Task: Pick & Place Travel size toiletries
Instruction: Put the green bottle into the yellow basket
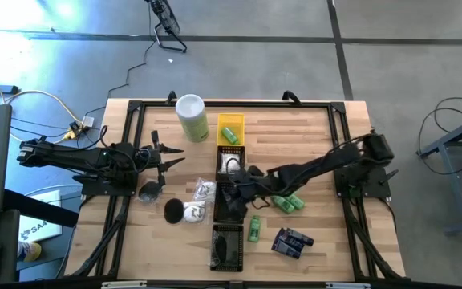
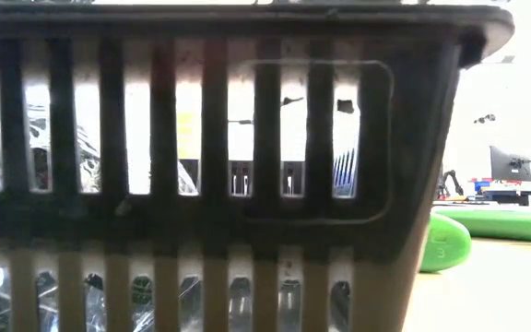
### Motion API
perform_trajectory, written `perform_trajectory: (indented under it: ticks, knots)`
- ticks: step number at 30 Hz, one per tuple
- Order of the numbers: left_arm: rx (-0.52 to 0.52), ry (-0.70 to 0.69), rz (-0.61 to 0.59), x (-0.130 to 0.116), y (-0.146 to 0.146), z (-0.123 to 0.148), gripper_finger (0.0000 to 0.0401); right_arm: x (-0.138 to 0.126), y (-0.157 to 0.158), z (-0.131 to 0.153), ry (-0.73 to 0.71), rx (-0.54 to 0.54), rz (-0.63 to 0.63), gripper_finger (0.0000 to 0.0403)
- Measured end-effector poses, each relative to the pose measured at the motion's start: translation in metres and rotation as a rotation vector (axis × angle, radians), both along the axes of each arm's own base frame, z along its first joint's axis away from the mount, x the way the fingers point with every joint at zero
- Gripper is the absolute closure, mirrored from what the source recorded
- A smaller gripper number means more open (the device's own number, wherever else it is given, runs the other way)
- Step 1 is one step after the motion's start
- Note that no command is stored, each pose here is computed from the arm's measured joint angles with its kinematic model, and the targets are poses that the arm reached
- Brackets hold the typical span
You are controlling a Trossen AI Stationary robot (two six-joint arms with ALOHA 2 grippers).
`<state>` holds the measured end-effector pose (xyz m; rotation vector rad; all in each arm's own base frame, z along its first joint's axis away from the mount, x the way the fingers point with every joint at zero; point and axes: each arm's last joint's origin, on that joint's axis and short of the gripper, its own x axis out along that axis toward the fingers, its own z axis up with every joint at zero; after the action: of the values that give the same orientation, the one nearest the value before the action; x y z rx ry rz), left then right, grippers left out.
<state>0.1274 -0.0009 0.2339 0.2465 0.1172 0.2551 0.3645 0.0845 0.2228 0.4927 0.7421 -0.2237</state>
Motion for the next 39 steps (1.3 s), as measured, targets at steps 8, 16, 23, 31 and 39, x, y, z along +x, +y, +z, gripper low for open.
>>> perform_trajectory:
  ticks: [8,16,23,31,39]
  knots:
    - [0.003,0.008,0.0,0.0,0.0,-0.001,0.0292,-0.044,0.009,0.038,0.077,0.019,-0.031,0.04]
    - [0.003,0.008,0.0,0.0,0.0,-0.001,0.0292,-0.082,0.013,0.05,0.203,-0.026,-0.124,0.04]
    - [0.003,0.008,0.0,0.0,0.0,-0.001,0.0292,-0.104,0.017,0.043,0.371,-0.011,-0.235,0.0399]
    - [0.003,0.008,0.0,0.0,0.0,-0.001,0.0292,-0.107,0.02,0.043,0.378,-0.019,-0.24,0.0399]
    - [0.003,0.008,0.0,0.0,0.0,-0.001,0.0292,-0.105,0.021,0.044,0.36,-0.017,-0.226,0.0399]
